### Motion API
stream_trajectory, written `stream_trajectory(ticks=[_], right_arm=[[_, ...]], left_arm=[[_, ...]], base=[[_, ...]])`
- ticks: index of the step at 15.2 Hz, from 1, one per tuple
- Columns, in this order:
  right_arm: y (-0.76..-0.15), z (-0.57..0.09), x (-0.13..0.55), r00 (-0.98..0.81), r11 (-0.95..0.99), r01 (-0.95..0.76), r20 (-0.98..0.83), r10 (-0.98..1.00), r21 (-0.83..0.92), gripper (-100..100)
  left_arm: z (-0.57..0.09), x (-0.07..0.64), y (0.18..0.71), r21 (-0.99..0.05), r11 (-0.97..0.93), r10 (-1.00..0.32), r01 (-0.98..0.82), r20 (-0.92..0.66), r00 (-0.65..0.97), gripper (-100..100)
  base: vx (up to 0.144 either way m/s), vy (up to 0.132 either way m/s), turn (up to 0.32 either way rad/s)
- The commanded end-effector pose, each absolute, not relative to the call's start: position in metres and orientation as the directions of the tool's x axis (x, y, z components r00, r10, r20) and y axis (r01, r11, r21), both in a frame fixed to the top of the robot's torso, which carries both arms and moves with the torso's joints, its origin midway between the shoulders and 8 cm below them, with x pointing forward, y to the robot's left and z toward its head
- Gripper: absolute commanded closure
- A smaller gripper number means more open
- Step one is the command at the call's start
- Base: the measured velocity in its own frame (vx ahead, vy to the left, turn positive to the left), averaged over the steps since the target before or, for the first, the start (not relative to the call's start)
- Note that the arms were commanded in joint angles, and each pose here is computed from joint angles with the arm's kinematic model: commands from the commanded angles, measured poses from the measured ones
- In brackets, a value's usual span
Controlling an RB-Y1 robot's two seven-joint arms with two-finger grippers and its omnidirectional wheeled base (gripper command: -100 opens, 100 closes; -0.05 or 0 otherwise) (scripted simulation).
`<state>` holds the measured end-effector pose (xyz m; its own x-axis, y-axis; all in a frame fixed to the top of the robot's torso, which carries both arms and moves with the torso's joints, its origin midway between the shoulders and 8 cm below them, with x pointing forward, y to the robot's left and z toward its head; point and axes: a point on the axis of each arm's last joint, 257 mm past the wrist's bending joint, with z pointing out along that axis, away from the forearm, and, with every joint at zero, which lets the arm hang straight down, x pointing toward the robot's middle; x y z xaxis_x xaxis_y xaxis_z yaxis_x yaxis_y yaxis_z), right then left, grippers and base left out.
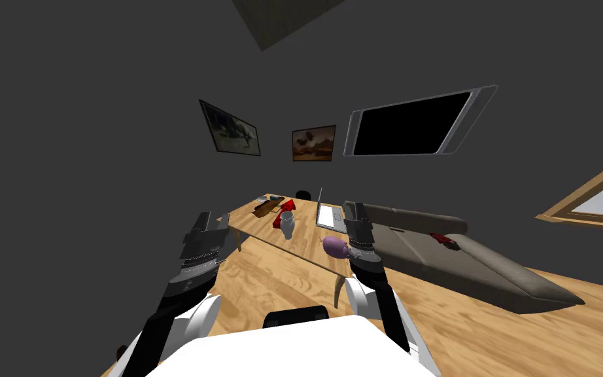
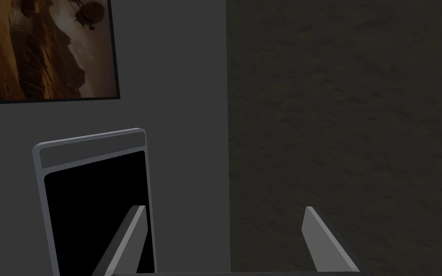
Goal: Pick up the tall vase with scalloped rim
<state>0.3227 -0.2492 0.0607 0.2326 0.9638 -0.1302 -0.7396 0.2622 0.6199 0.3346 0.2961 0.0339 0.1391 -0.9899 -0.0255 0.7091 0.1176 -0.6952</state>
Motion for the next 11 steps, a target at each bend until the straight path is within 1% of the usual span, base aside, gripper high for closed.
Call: stream_trajectory(ticks=[1,11], right_arm=[[-0.249,0.061,0.323,0.233,0.262,-0.740,-0.130,0.964,0.620,0],[-0.249,0.061,0.323,0.233,0.262,-0.740,-0.130,0.964,0.620,0]], left_arm=[[0.032,0.343,0.293,-0.715,0.116,-0.992,0.690,-0.047,0.118,-100],[0.020,0.377,0.287,-0.792,0.092,-0.996,0.603,-0.071,0.059,-100]], base=[[0.001,0.007,-0.040],[0.003,0.019,-0.050]])
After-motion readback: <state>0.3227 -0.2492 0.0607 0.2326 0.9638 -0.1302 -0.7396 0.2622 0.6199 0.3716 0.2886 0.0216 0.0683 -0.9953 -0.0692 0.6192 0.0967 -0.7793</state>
